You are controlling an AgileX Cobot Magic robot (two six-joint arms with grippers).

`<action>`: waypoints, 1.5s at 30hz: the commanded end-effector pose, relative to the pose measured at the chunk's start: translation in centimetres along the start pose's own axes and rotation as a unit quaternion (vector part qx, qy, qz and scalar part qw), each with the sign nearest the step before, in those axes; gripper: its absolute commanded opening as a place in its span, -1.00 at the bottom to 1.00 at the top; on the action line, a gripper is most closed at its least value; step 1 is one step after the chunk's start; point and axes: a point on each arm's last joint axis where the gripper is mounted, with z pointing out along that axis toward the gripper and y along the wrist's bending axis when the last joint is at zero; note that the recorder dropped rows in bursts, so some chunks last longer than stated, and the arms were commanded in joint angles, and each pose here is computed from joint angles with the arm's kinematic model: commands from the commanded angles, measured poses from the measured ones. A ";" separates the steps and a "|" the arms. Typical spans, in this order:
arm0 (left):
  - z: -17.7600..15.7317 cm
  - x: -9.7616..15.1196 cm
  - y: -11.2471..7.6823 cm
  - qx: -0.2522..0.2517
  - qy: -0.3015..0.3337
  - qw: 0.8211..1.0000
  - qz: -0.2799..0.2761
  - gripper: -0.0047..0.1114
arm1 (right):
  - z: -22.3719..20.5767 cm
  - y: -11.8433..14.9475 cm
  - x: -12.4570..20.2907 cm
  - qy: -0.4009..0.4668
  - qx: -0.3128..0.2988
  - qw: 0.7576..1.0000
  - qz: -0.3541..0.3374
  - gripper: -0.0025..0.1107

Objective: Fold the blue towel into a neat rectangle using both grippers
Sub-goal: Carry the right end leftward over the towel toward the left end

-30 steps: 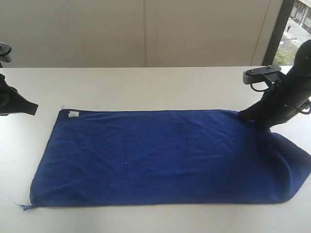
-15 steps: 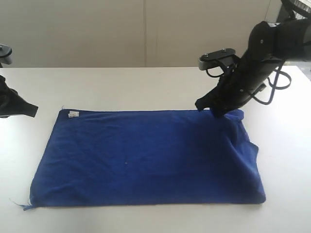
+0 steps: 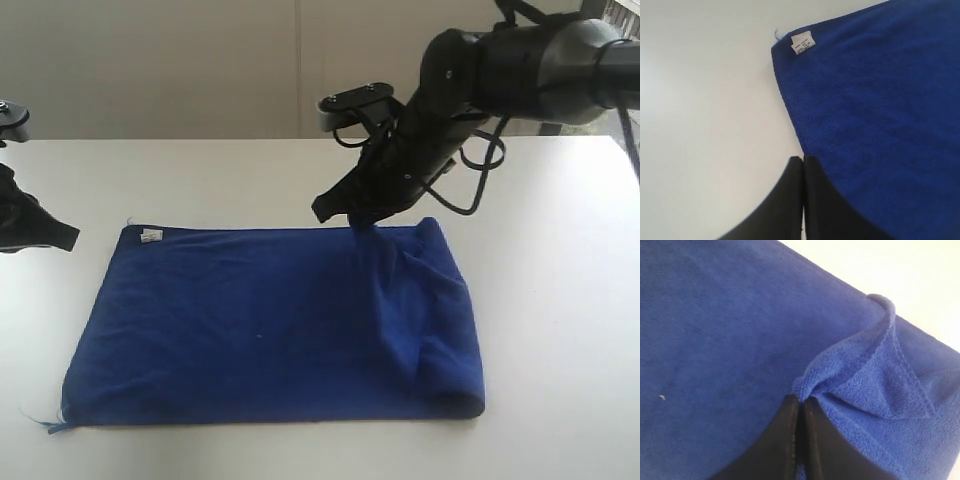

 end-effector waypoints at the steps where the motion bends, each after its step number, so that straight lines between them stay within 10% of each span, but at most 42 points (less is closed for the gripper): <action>1: 0.2 0.3 -0.1 0.009 0.009 1.000 -0.013 -0.92 | 0.3 2.2 -1.6 -0.021 -0.014 1.000 -0.010 -0.96; 25: 0.2 0.2 -0.1 0.006 0.005 1.000 -0.014 -0.92 | 4.6 14.8 -7.9 -0.083 -0.129 0.986 -0.067 -0.96; 45: 0.0 -0.8 0.7 -0.033 -0.051 0.998 -0.005 -0.92 | 10.8 17.9 -7.3 -0.071 -0.166 0.982 -0.056 -0.96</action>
